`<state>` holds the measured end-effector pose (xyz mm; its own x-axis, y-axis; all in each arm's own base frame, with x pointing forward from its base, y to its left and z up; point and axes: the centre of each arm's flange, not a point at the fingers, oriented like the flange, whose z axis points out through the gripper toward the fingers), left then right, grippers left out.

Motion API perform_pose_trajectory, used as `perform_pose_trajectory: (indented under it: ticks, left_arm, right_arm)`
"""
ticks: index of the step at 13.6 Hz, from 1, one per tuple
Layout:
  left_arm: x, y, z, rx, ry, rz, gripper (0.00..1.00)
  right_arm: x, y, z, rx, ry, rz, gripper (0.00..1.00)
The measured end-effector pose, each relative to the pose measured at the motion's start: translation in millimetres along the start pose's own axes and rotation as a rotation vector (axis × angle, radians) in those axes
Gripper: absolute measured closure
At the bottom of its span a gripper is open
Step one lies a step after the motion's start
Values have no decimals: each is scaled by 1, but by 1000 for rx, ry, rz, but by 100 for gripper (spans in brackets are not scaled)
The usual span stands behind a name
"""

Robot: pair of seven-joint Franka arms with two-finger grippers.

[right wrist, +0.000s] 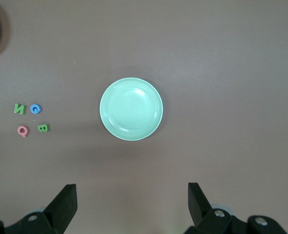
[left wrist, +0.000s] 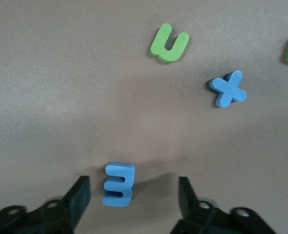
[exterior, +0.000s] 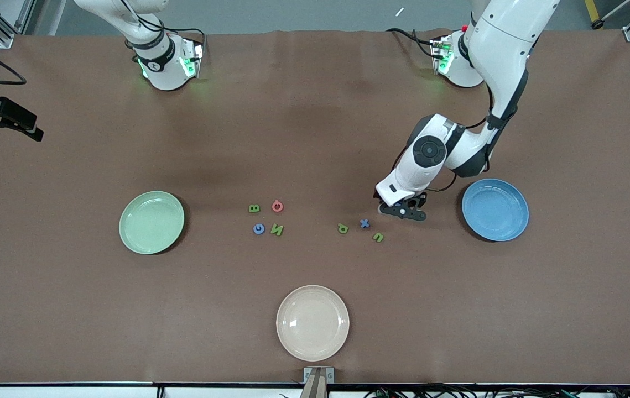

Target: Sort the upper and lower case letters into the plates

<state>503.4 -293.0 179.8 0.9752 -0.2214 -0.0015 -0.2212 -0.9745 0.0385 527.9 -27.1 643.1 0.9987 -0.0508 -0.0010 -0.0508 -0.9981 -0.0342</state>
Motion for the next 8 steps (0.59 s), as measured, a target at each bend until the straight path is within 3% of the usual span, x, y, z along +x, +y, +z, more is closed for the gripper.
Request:
perform_pose_trajectory:
  ticks: [1,2,4,5,7,8]
  left_arm:
    - [0,0,2,2,0,4,33]
    - [0,-1,2,9,2,15,33]
    - [1,-4,2,20,7,29,45]
    - [2,-6,2,23,8,29,47]
    - [3,-8,2,24,8,27,61]
    - [3,-8,2,24,9,26,61]
  right_arm:
    - [3,0,4,0,-5,1,0]
    - [10,1,15,0,-17,2,0]
    - [34,3,49,-2,-49,6,0]
    - [44,6,61,-3,-53,9,0]
    - [58,12,80,-3,-63,0,0]
    - [64,18,90,-3,-71,-7,0]
